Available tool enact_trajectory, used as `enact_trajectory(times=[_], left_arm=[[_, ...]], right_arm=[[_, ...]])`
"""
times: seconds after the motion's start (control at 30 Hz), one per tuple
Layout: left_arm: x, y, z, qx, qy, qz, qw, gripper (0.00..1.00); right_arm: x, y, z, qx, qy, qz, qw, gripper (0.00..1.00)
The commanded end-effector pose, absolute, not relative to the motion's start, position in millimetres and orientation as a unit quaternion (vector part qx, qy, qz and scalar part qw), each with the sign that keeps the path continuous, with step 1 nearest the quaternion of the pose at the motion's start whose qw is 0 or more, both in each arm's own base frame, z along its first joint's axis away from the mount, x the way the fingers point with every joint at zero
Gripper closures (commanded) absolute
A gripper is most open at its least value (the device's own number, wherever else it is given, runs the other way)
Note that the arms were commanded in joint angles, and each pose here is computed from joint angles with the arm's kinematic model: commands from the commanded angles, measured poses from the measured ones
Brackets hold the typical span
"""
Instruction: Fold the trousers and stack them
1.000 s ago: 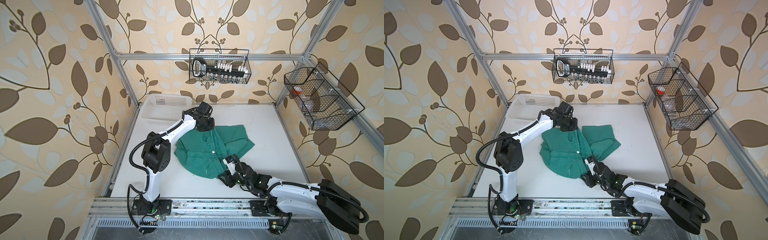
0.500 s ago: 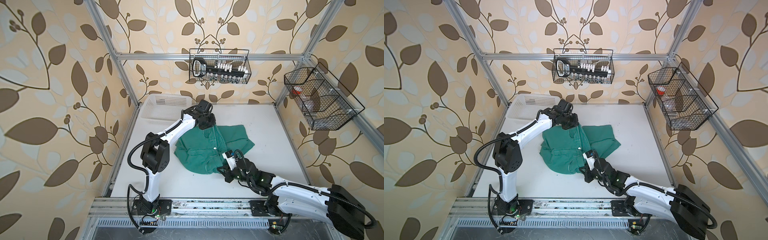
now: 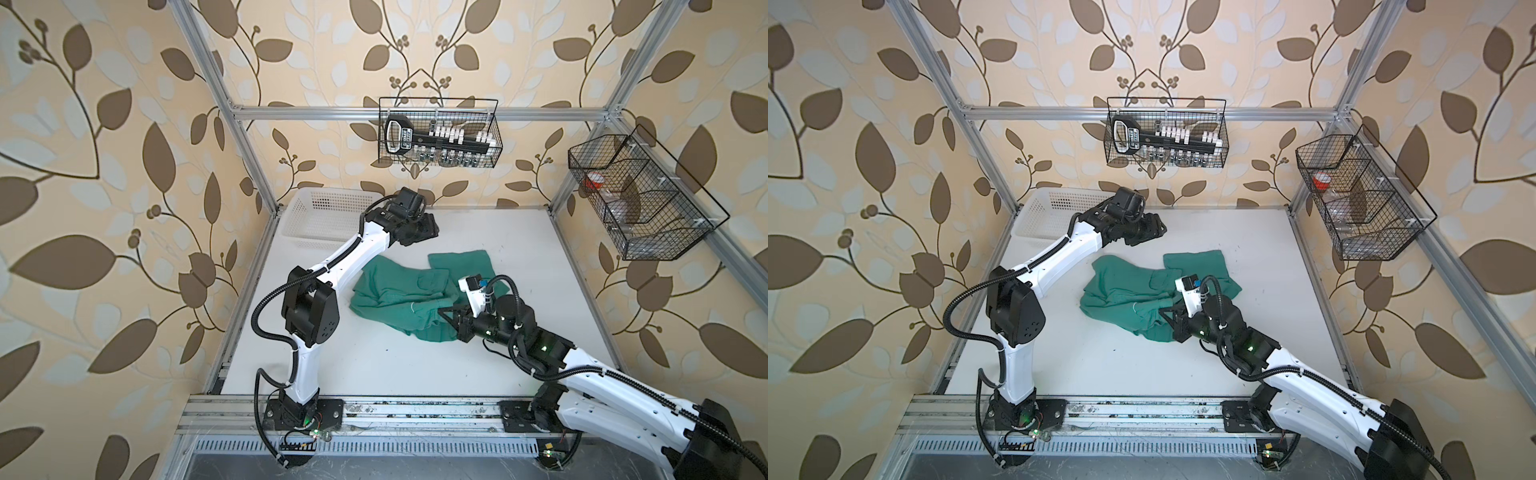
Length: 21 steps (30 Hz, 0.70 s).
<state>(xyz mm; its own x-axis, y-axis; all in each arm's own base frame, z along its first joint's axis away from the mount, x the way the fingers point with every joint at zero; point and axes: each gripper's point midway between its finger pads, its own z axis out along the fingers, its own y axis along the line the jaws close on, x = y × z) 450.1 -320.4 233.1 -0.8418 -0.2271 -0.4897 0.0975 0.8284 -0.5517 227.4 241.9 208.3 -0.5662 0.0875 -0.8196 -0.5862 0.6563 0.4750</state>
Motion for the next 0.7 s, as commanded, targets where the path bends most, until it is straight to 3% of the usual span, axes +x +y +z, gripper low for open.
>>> enact_trajectory(times=[0.0,0.2,0.37,0.67], left_arm=[[426,-283,304,0.015,0.900,-0.251,0.356,0.14],[375,-198,287,0.000,0.914,-0.162,0.373,0.04],[318,-148,217,-0.045,0.939,-0.122,0.318,0.04],[243,-168,131,-0.130,0.944,-0.209,0.219,0.09]], right_arm=[[243,241,249,-0.159,0.771,0.388,0.479,1.00],[283,225,280,-0.123,0.766,0.362,0.517,1.00],[309,220,302,-0.108,0.759,0.343,0.543,1.00],[349,211,305,-0.089,0.763,0.316,0.557,1.00]])
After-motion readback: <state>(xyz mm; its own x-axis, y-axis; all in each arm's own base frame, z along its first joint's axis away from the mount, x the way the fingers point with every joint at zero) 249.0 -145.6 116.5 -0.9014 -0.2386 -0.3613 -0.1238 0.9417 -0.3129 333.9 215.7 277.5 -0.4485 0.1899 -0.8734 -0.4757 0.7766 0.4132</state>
